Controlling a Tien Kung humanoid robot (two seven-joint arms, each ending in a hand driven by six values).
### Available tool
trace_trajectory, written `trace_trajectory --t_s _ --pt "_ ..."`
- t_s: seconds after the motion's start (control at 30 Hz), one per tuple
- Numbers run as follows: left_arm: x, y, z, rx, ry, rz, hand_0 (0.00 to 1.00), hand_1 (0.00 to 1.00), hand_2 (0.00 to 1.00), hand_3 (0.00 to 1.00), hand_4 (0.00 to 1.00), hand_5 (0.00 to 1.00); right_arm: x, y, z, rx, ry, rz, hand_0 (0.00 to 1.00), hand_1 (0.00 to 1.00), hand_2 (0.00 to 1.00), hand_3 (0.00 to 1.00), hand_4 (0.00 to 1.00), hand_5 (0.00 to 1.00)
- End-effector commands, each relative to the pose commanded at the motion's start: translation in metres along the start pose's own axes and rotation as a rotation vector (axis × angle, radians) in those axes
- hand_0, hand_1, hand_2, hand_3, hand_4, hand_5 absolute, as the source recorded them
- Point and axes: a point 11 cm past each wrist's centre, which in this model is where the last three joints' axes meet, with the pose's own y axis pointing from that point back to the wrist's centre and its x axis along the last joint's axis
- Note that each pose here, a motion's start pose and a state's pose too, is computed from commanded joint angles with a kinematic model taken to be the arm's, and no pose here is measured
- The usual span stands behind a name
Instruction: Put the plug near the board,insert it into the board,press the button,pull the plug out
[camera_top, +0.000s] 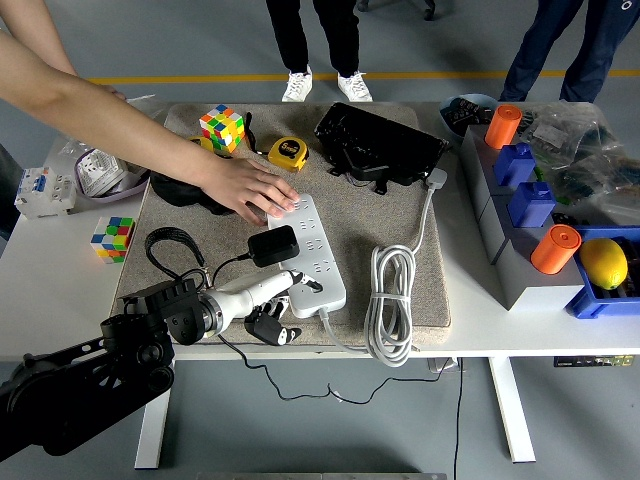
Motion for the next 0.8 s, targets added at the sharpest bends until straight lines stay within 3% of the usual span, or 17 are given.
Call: trace_trajectory --t_s 0.33,0.4,0.43,0.6,0.63,0.8 --pt "0.013 0.004 0.01 -0.088 0.088 0.042 0.053 0.068 0.126 0.841 0.682 0.002 -0.001 0.0 0.0 -0.001 -0.001 -0.002 0.604 0.613 0.566 0.542 0.707 0.22" --pt "0.014 0.004 0.011 -0.119 0.137 0.052 0.053 0.068 0.126 0.841 0.682 0.002 -0.001 0.0 0.0 0.0 -0.003 -0.002 0.604 0.613 0.566 0.542 0.707 0.22" --pt "0.014 0.004 0.011 -0.129 0.153 0.057 0.064 0.081 0.146 0.837 0.745 0.002 -0.001 0.0 0.0 0.0 -0.003 -0.002 0.607 0.613 0.565 0.542 0.706 0.219" --pt "0.02 0.004 0.015 -0.243 0.301 0.137 0.064 0.081 0.146 0.837 0.745 0.002 -0.002 0.0 0.001 -0.002 -0.003 -0.003 0.607 0.613 0.565 0.542 0.706 0.219" --pt "0.021 0.005 0.015 -0.269 0.339 0.16 0.174 0.163 0.311 0.672 0.813 0.197 -0.002 0.0 0.001 -0.002 -0.003 -0.004 0.606 0.613 0.565 0.541 0.706 0.218" --pt "0.029 0.006 0.015 -0.356 0.493 0.266 0.174 0.163 0.311 0.672 0.813 0.197 -0.003 0.0 0.001 -0.003 -0.003 -0.004 0.606 0.613 0.565 0.541 0.706 0.218"
